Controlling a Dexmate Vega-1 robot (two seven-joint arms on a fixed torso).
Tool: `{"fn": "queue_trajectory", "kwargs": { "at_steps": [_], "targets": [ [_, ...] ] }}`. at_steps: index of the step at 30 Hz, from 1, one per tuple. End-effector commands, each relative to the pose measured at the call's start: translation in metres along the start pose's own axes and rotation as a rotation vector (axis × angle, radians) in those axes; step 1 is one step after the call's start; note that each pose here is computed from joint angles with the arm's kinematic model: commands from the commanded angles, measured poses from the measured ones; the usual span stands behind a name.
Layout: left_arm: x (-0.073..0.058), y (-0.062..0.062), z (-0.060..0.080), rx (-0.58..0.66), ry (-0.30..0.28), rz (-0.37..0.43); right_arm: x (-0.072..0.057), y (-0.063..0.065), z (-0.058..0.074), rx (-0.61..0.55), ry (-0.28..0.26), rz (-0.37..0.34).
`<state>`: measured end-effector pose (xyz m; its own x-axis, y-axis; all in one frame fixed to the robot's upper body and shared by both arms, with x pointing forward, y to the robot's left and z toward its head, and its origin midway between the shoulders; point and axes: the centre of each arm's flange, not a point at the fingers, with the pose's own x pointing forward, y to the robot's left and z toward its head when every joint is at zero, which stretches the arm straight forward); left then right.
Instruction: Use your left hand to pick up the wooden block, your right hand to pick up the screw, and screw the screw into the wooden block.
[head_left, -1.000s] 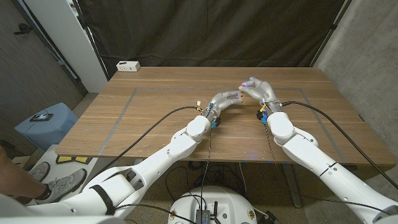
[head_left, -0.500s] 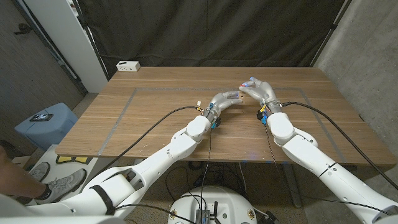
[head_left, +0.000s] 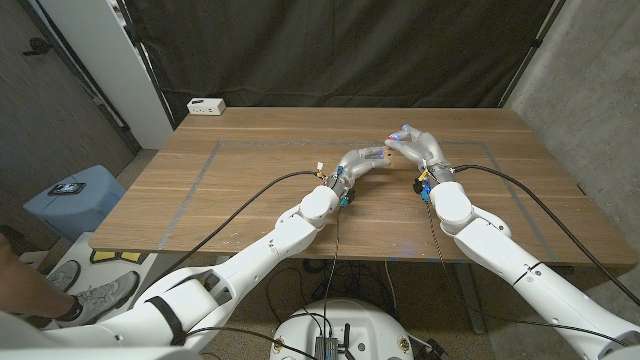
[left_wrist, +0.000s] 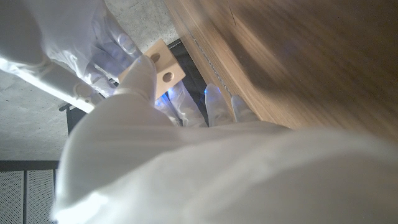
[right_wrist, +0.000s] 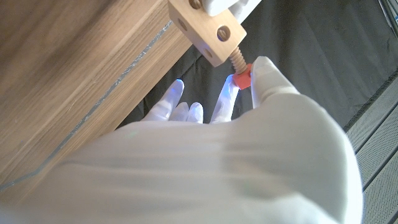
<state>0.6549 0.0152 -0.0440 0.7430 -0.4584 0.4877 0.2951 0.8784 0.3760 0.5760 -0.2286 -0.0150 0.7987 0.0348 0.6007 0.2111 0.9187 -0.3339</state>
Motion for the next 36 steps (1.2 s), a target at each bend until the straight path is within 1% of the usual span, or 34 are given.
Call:
{"fn": "queue_trajectory", "kwargs": {
  "at_steps": [1, 17, 30, 36],
  "targets": [
    [0.0025, 0.0005, -0.0002, -0.002, -0.001, 0.001, 0.0013, -0.0013, -0.0018, 0.001, 0.007, -0.002],
    [0.0054, 0.0018, -0.0013, -0.003, 0.004, 0.001, 0.0068, -0.0006, 0.0012, -0.029, -0.016, 0.016],
    [0.0072, 0.0021, -0.0018, -0.004, 0.006, -0.002, 0.0085, 0.0000, 0.0037, -0.056, -0.025, 0.023],
    [0.0073, 0.0021, -0.0018, -0.002, 0.007, -0.002, 0.0092, 0.0000, 0.0039, -0.060, -0.020, 0.021]
  ]
}}
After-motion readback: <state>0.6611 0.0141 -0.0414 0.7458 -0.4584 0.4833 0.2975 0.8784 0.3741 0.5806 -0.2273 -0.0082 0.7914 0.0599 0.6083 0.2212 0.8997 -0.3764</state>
